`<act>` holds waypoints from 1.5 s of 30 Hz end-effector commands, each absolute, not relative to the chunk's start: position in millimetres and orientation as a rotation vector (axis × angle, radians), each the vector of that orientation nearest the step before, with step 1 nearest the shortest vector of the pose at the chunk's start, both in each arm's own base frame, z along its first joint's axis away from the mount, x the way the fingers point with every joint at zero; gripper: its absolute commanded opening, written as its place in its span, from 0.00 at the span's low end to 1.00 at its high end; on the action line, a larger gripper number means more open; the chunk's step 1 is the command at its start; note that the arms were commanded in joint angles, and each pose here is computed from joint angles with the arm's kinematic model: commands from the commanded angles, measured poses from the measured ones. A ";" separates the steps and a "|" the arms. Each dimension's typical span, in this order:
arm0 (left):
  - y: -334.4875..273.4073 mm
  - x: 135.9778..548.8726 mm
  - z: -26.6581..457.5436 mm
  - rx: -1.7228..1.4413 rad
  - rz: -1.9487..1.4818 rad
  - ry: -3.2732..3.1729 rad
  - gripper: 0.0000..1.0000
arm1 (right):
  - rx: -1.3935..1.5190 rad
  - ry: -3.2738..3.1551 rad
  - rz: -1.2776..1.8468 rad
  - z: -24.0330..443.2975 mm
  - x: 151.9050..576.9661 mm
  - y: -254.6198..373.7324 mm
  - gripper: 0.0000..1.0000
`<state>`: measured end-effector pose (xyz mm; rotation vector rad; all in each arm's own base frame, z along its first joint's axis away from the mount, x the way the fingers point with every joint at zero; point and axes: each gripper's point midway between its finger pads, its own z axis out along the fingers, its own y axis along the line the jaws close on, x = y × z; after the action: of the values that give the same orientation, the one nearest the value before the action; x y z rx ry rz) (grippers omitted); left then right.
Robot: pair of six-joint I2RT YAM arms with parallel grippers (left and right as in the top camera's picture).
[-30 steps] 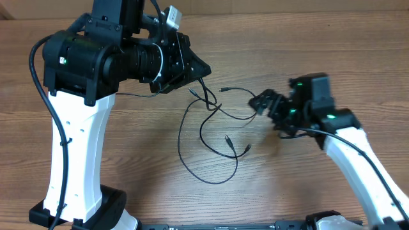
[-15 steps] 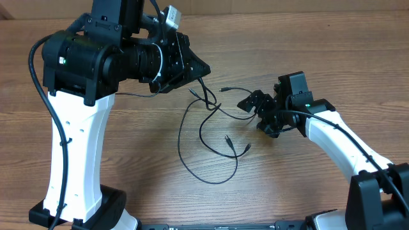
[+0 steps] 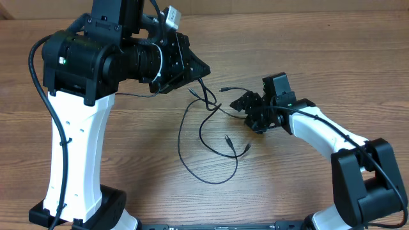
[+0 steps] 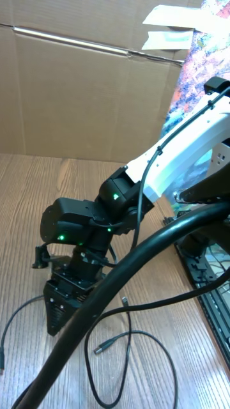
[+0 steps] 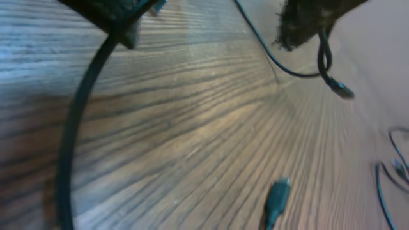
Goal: Untangle cables
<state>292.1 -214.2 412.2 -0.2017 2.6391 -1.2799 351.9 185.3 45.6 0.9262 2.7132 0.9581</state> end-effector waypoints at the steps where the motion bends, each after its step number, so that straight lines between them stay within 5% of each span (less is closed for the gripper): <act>1: -215.9 288.8 417.0 -0.147 -1.276 2.619 0.04 | 0.930 2.681 0.960 50.4 360.1 186.8 0.57; 10: -220.9 283.4 421.6 -0.179 -1.353 2.630 0.04 | 0.921 2.654 0.951 52.1 365.9 185.5 0.45; 18: -221.4 282.2 422.0 -0.175 -1.361 2.632 0.04 | 0.888 2.629 1.008 58.8 371.3 191.5 0.04; 34: -221.1 279.6 414.5 -0.180 -1.297 2.662 0.04 | 0.673 2.329 1.783 187.0 412.7 223.1 0.04; 45: -277.1 234.5 449.5 0.287 -1.610 2.553 0.04 | 0.657 2.262 1.763 196.1 422.3 230.3 0.04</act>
<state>252.4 -261.6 430.5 0.0943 2.6353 -1.4958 427.0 217.7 187.4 0.7022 2.2534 1.7195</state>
